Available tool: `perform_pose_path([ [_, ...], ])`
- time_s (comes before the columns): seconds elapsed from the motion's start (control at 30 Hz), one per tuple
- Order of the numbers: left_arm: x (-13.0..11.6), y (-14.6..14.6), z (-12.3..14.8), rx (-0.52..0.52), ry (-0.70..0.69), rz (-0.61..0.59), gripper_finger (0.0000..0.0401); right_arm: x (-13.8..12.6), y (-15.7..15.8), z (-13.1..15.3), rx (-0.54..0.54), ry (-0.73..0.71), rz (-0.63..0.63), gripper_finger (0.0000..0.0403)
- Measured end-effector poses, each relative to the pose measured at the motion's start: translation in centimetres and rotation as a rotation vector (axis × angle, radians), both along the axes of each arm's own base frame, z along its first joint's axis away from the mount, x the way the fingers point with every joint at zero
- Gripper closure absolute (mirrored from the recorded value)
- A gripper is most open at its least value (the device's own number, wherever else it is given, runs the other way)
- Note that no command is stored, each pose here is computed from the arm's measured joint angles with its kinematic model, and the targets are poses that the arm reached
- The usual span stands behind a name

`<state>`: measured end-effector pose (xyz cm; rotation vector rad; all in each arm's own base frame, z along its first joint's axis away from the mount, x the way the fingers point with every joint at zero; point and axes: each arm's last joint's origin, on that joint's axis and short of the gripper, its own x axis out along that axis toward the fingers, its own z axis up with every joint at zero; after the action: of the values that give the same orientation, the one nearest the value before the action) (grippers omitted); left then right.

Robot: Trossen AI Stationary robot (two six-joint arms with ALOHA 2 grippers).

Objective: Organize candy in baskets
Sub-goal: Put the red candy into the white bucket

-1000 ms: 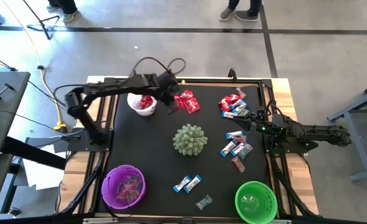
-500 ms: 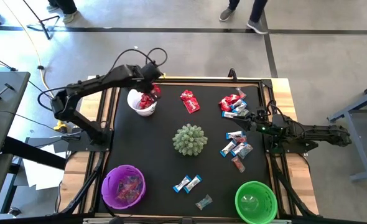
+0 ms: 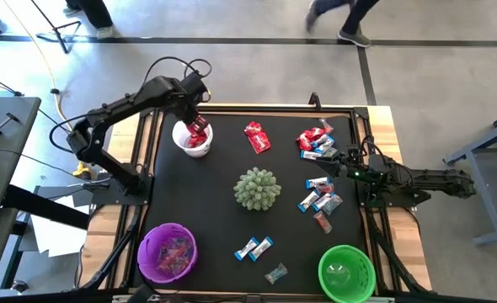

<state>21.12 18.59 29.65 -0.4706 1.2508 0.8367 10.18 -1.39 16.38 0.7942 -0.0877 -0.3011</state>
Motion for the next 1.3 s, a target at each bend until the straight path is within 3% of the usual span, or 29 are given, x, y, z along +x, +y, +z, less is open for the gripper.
perform_pose_path([
  [0.17, -0.1, 0.2, 0.0, -0.025, -0.017, -0.022, 0.0301, 0.0, 0.0, 0.0, 0.000, 0.000, 0.000, 0.0240],
  [0.33, 1.0, -0.5, 0.1, -0.071, -0.117, -0.121, 0.0289, 0.0, 0.0, 0.0, 0.000, 0.000, 0.000, 0.0240],
  [0.57, 4.7, -1.5, 0.3, 0.024, -0.281, -0.254, 0.0294, 0.0, 0.0, 0.0, 0.000, 0.001, 0.000, 0.0240],
  [0.9, 9.7, -1.8, -3.7, -0.090, -0.309, -0.380, 0.0294, 0.0, 0.0, 0.0, 0.000, 0.000, 0.000, 0.0240],
  [1.3, 18.0, -0.9, -4.8, -0.113, -0.271, -0.509, 0.0294, 0.0, 0.0, 0.0, 0.000, 0.000, 0.000, 0.0240],
])
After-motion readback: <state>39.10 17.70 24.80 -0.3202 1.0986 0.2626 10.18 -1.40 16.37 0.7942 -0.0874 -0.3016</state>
